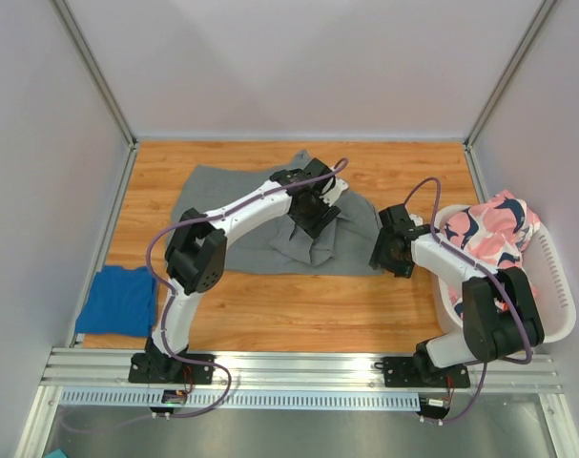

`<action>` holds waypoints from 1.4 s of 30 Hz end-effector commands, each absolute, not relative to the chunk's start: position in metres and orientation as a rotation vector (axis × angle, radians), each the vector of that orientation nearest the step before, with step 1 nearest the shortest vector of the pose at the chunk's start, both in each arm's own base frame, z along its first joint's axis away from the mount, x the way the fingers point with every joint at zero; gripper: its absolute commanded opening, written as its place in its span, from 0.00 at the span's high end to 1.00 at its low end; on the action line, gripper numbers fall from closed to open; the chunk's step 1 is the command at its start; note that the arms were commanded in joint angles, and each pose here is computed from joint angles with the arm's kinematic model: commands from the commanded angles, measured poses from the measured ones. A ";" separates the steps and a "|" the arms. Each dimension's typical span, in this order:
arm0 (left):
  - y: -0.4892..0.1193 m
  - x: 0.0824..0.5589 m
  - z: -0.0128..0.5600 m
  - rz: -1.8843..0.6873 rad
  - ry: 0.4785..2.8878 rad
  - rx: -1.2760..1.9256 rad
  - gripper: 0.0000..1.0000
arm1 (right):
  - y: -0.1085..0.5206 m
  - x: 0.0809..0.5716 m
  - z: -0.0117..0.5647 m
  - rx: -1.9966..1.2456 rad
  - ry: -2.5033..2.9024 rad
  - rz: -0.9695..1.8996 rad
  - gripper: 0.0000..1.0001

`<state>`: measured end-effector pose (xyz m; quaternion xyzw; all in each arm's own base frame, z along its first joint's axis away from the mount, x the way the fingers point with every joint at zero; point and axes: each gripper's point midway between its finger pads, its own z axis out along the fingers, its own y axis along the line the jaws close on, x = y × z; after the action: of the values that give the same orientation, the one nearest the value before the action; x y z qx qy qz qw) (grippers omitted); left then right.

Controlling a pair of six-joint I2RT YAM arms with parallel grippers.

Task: Fold and stack the mixed laundry pile
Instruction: Fold the shirt.

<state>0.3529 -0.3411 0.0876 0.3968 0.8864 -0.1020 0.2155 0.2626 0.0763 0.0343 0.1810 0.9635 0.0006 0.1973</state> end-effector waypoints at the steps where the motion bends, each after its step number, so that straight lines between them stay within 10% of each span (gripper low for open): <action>1: -0.360 0.358 0.086 -0.253 2.423 1.085 0.33 | 0.078 0.276 0.029 0.517 2.651 0.036 0.39; 10: -0.354 0.368 0.069 -0.136 2.412 1.126 0.36 | 0.080 0.282 0.018 0.516 2.657 0.039 0.39; 19: -0.329 0.381 0.105 -0.013 2.311 1.099 1.00 | 0.074 0.276 0.002 0.529 2.678 0.007 0.67; 24: -0.281 0.405 0.169 -0.038 2.241 0.893 1.00 | 0.073 0.271 0.000 0.515 2.688 0.011 0.99; 31: -0.224 0.423 0.225 -0.086 2.115 0.725 0.94 | 0.073 0.262 -0.005 0.520 2.704 0.020 1.00; 42: -0.179 0.387 0.135 -0.237 2.340 0.664 0.73 | 0.078 0.269 0.001 0.530 2.696 0.046 1.00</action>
<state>0.3941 -0.1836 0.1453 0.2751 0.8927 -0.0506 0.3533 0.2819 0.0826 0.0140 0.1857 0.9562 0.0314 0.2242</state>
